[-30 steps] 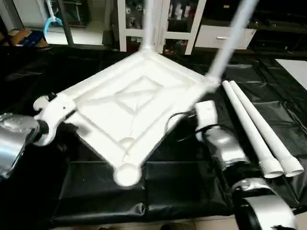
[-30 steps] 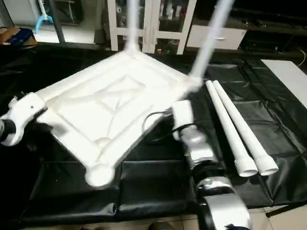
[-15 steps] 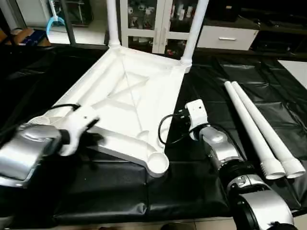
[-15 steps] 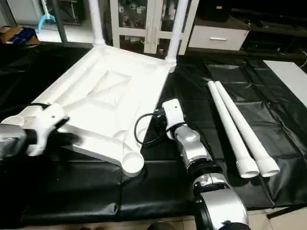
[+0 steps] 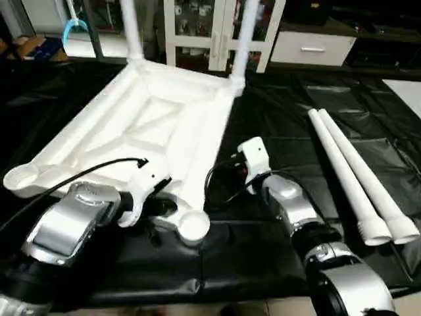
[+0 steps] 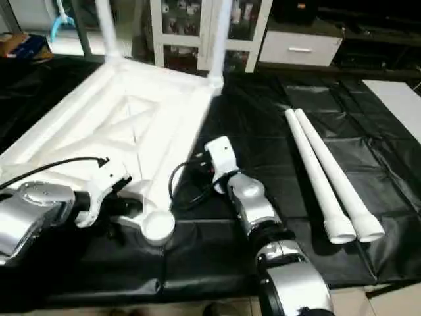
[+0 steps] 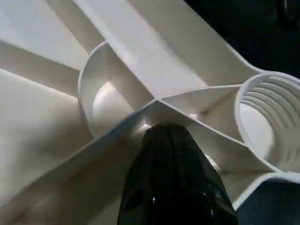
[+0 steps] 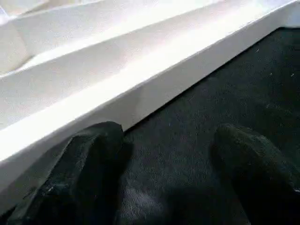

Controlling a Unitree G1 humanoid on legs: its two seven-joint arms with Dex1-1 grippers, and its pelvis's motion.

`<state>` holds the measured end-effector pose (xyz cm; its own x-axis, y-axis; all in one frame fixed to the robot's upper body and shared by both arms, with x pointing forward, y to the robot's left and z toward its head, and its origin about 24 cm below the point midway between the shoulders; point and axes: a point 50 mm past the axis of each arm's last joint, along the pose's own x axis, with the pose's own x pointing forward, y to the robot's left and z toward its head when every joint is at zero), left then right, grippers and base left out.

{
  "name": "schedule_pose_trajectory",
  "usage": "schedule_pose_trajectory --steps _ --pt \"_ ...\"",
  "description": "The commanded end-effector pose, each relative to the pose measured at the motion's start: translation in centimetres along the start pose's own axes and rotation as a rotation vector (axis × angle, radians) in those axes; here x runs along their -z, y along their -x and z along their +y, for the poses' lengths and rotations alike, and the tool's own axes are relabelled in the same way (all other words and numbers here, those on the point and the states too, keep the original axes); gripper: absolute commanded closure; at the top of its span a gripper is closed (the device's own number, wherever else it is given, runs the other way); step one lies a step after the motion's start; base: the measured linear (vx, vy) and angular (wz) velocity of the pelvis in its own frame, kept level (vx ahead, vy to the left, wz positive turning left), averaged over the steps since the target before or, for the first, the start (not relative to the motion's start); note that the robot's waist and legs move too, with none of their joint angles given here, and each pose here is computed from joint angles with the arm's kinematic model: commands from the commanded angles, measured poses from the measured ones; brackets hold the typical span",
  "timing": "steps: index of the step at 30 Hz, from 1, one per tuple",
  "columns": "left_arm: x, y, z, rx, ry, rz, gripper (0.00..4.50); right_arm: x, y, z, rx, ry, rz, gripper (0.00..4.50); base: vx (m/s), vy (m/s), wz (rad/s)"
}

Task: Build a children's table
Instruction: Rotate table base, then pick table leg

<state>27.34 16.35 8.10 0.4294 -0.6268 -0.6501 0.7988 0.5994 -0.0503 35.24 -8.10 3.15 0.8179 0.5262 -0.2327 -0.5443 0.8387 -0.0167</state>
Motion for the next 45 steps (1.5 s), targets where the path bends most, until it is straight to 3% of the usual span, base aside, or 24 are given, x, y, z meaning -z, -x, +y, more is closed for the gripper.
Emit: schedule_pose_trajectory --steps 1,10,14,18,19,21,23,26,27,30,31,34,38,42,45 --pt "-0.6 -1.0 -0.5 0.029 -0.013 -0.034 4.42 -2.4 -0.7 0.6 -0.021 0.021 -0.109 0.61 0.0 0.0 0.0" --pt "-2.5 -2.5 -1.1 0.012 -0.013 -0.12 4.42 -2.7 -0.6 0.3 -0.04 0.046 -0.117 0.61 0.0 0.0 0.0" --pt "-3.3 -2.9 -0.9 -0.037 -0.05 -0.176 4.42 -3.1 0.3 -0.7 -0.017 0.062 -0.148 0.61 0.0 0.0 0.0" --pt "-4.7 -1.8 -0.2 -0.075 -0.102 -0.273 4.42 -4.3 2.1 -1.8 -0.014 0.073 -0.204 0.61 0.0 0.0 0.0" --pt "-5.6 -0.5 -0.5 -0.025 -0.109 -0.327 4.42 -5.1 3.4 -2.8 0.018 0.049 -0.213 0.61 0.0 0.0 0.0" --pt "-6.0 0.1 -0.9 0.014 -0.114 -0.351 4.42 -5.5 4.1 -3.4 0.046 0.039 -0.205 0.61 0.0 0.0 0.0" --pt "-6.8 1.2 -2.0 0.106 -0.123 -0.393 4.5 -6.1 5.0 -5.4 0.134 0.017 -0.163 0.35 0.0 0.0 0.0" --pt "-7.5 1.9 -2.6 0.164 -0.128 -0.417 4.5 -6.5 5.7 -8.3 0.259 0.065 -0.08 0.16 0.0 0.0 0.0" --pt "-8.2 2.0 -2.2 0.13 -0.116 -0.447 4.5 -6.6 6.1 -9.7 0.313 0.077 -0.04 0.06 0.0 0.0 0.0" --pt "-9.3 1.7 -0.8 -0.003 -0.055 -0.5 4.5 -6.5 7.0 -11.8 0.399 0.049 0.019 0.06 0.0 0.0 0.0" --pt "-9.2 1.0 0.5 -0.145 -0.022 -0.488 4.5 -5.8 7.5 -12.9 0.415 0.009 0.078 0.06 0.0 0.0 0.0" --pt "-9.0 0.5 1.2 -0.236 -0.031 -0.471 4.5 -5.4 8.2 -13.5 0.423 -0.017 0.132 0.06 0.0 0.0 0.0" --pt "-9.4 0.5 -1.0 -0.107 -0.109 -0.521 4.5 -5.0 9.5 -15.0 0.432 -0.051 0.251 0.06 0.0 0.0 0.0" --pt "-9.9 0.7 -2.0 -0.048 -0.127 -0.561 4.5 -4.8 10.3 -16.2 0.504 -0.026 0.348 0.06 0.0 0.0 0.0" --pt "-9.9 0.2 -2.5 -0.026 -0.13 -0.549 4.5 -4.0 11.2 -17.1 0.489 -0.113 0.433 0.06 0.0 0.0 0.0"
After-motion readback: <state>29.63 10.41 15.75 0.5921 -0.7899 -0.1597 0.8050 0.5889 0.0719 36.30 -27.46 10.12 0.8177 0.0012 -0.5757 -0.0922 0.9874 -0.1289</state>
